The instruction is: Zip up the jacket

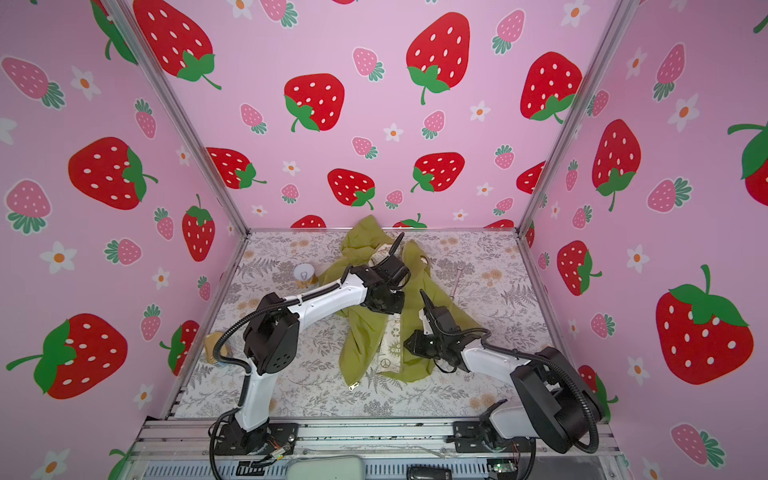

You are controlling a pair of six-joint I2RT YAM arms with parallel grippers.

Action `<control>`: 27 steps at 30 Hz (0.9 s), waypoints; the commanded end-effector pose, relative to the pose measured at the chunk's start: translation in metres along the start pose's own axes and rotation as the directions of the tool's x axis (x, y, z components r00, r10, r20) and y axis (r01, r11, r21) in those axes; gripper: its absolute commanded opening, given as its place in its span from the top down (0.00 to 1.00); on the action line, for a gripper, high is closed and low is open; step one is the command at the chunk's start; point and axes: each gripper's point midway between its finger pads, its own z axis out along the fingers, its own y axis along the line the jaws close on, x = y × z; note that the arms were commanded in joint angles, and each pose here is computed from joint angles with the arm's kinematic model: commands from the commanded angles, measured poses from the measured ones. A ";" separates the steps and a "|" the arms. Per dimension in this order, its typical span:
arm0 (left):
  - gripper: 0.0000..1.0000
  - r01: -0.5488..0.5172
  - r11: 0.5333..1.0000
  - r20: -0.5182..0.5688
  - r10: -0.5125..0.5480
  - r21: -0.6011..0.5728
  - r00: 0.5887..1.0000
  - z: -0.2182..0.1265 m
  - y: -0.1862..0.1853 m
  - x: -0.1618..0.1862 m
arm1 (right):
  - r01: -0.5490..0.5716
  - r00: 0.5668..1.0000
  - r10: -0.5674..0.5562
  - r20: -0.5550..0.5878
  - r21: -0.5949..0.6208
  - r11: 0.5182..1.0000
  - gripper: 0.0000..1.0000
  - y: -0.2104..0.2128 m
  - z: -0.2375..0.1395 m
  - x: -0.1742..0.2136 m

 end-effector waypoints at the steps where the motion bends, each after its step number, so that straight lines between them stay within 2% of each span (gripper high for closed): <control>1: 0.93 0.020 0.999 0.027 -0.021 0.028 0.999 -0.015 0.002 -0.006 | 0.001 1.000 -0.001 0.004 -0.053 0.999 0.74 0.016 0.005 -0.007; 7: 0.91 0.030 0.997 0.071 -0.035 0.077 0.997 -0.040 0.000 -0.014 | -0.009 1.000 0.010 0.002 -0.088 0.996 0.72 0.021 0.008 -0.006; 12: 0.89 0.045 0.995 0.100 -0.054 0.094 0.994 -0.058 0.006 -0.020 | -0.015 1.000 0.018 0.020 -0.163 0.987 0.69 0.036 0.004 -0.010; 15: 0.86 0.059 0.994 0.111 -0.070 0.093 0.991 -0.066 0.015 -0.021 | -0.009 1.000 0.015 0.027 -0.194 0.981 0.66 0.044 0.003 -0.012; 27: 0.76 0.153 0.984 0.133 -0.164 0.087 0.977 -0.085 0.063 -0.019 | 0.039 0.999 -0.037 0.015 -0.239 0.970 0.66 0.077 0.013 -0.016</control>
